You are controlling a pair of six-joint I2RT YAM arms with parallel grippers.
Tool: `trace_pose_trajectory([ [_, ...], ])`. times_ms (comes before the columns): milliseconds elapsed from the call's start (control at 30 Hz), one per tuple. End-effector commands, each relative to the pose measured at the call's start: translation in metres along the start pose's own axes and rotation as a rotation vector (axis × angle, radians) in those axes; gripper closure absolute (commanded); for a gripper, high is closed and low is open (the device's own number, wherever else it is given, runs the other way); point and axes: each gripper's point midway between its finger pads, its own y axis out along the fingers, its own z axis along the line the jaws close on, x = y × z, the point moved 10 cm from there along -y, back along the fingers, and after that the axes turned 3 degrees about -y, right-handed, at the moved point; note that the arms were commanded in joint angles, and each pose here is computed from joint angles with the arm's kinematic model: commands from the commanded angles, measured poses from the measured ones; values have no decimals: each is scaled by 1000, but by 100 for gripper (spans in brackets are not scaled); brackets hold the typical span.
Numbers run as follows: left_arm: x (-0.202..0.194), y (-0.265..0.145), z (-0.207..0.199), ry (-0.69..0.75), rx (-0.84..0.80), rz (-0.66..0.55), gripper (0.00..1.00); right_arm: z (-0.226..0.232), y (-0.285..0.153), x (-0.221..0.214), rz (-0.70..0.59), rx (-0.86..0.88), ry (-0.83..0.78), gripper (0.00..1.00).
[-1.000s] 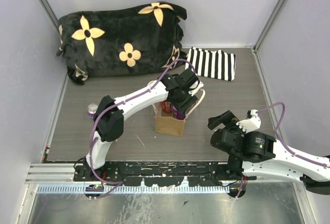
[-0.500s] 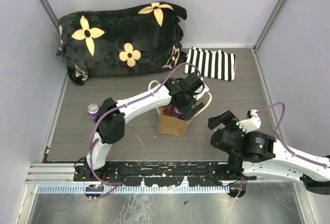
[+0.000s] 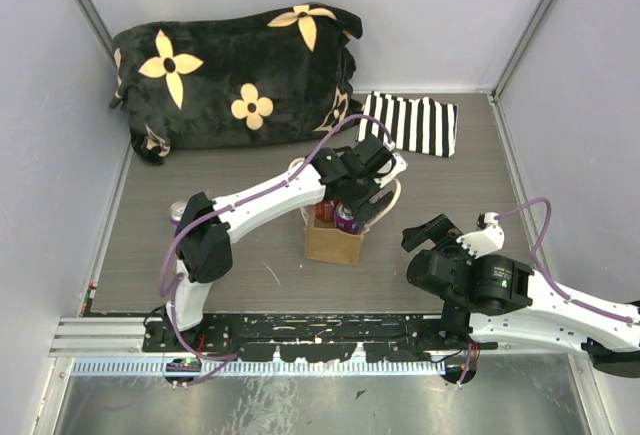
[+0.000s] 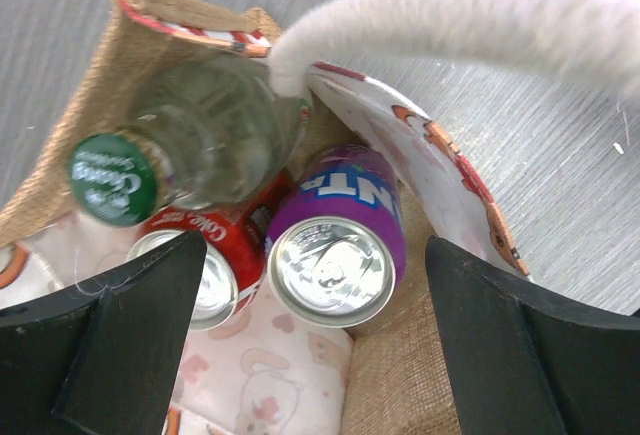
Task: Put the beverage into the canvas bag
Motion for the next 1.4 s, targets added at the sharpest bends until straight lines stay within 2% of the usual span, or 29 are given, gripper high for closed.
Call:
trace_pose_trajectory([
  [0,12,-28,7,29,65,-98,2,8,-1,2,-20,24,23,0],
  [233,16,-40,22,16,135,-154,2,10,-1,2,-17,28,22,0],
  [467,19,-67,62,-65,204,-214,2,13,0,-2,-7,31,8,0],
  [667,11,-125,120,-241,238,-340,2,14,1,-4,-2,33,7,0],
  [800,-13,-157,159,-329,307,-385,2,13,3,-7,6,36,7,0],
  [900,-48,-173,194,-456,363,-338,2,14,2,-7,9,42,6,0],
  [1067,-140,-192,243,-707,378,-131,2,11,2,-6,5,48,11,0],
  [1233,-208,-196,249,-803,316,69,2,6,4,-8,12,52,24,0],
  [1367,-238,-192,247,-852,251,158,2,5,4,-8,16,59,30,0],
])
